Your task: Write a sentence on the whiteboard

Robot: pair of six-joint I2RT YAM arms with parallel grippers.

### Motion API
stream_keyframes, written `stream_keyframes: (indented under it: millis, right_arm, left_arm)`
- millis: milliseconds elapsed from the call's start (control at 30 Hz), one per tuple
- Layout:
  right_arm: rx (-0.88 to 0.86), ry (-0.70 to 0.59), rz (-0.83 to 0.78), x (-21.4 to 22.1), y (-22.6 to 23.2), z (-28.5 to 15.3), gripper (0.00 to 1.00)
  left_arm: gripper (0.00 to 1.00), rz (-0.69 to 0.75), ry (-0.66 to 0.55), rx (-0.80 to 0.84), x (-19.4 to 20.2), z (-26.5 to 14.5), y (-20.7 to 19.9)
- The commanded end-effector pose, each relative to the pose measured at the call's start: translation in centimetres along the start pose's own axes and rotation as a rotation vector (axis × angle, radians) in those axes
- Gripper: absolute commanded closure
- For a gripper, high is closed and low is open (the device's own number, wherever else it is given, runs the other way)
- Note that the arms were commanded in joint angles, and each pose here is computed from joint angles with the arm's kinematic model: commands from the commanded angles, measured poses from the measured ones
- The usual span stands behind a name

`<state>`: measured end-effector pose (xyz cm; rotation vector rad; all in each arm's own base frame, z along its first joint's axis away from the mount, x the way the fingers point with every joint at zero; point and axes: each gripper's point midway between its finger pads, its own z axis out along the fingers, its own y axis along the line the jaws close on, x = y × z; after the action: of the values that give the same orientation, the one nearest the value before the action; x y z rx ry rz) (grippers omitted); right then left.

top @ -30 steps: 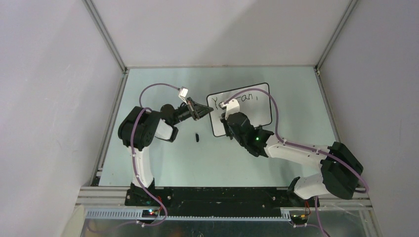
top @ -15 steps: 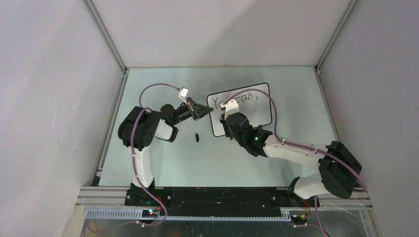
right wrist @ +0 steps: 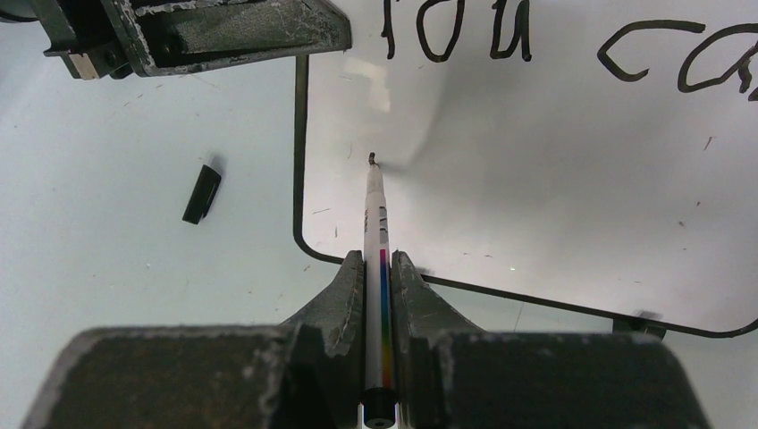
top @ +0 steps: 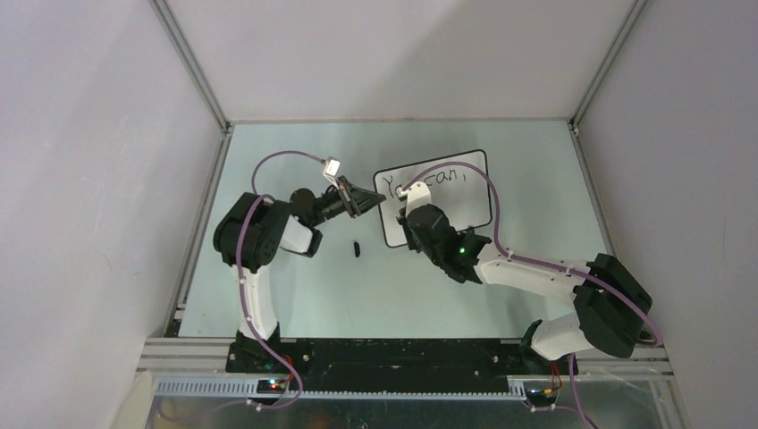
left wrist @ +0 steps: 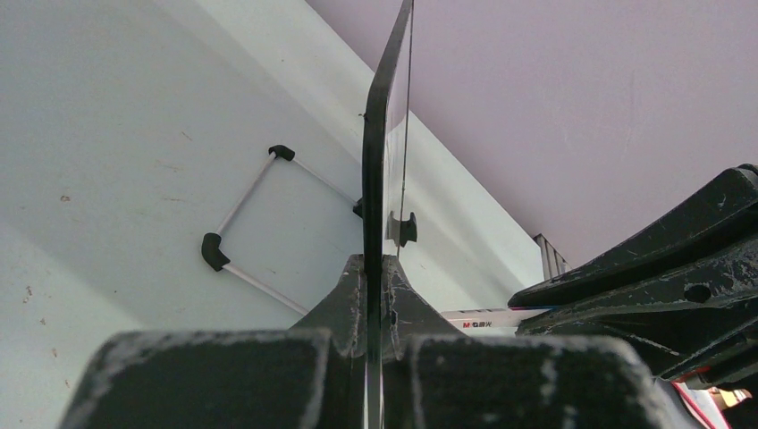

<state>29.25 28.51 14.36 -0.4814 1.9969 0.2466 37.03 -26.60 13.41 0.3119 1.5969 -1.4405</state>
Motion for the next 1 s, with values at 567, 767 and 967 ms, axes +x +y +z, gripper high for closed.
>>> stream_keyframes:
  millis: [567,767,967]
  right_arm:
    - [0.068,-0.012,0.005,-1.3,-1.4,-0.2,1.00]
    - [0.074,-0.028,0.024,-1.9,-1.9,0.0,1.00]
    - [0.080,-0.030,0.023,-2.5,-2.0,0.3,1.00]
  left_arm:
    - [1.00,0.061,-0.022,0.054,-1.4,0.3,-1.1]
    - [1.00,0.061,-0.022,0.054,-1.4,0.3,-1.1]
    - [1.00,0.063,-0.022,0.055,-1.4,0.3,-1.1]
